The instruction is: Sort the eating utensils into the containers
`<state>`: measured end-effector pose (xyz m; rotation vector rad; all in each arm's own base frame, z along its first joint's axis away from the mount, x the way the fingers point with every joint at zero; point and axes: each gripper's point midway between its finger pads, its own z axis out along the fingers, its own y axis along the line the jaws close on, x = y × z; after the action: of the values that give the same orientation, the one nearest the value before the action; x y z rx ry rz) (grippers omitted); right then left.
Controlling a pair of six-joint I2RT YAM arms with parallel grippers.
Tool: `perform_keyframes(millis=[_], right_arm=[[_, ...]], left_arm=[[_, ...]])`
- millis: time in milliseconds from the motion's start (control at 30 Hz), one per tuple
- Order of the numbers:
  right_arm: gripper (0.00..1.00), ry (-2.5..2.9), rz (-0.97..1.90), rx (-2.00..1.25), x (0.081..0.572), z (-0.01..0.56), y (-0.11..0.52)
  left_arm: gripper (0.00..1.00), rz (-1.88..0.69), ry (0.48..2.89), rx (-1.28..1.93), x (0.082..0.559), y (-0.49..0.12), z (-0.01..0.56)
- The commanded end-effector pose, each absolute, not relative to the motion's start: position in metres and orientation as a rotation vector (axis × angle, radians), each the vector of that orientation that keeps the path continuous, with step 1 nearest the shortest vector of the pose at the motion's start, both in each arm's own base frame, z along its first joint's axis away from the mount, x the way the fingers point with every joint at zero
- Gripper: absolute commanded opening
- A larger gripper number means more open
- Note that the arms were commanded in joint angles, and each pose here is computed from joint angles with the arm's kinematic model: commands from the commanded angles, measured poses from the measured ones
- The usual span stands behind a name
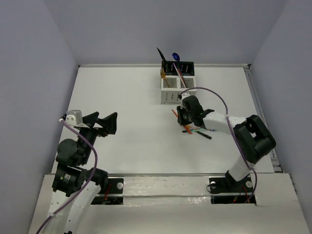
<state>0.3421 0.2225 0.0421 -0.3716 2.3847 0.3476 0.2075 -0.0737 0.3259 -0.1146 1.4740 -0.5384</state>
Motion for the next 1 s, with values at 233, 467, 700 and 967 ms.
perform_keyframes(millis=[233,467,700,967], right_arm=[[0.33,2.352,0.215,-0.382,0.375,0.046,0.215],[0.32,2.417,0.243,-0.457,0.374,0.027,0.225],[0.08,2.347,0.378,-0.681,0.36,0.038,0.27],[0.08,2.197,0.318,-1.076,0.317,0.055,0.342]], left_arm=[[0.99,-0.553,1.457,-0.106,0.21,-0.077,0.329],[0.99,-0.555,1.454,-0.105,0.21,-0.077,0.33],[0.99,-0.553,1.455,-0.106,0.21,-0.077,0.33],[0.99,-0.551,1.451,-0.11,0.209,-0.076,0.33]])
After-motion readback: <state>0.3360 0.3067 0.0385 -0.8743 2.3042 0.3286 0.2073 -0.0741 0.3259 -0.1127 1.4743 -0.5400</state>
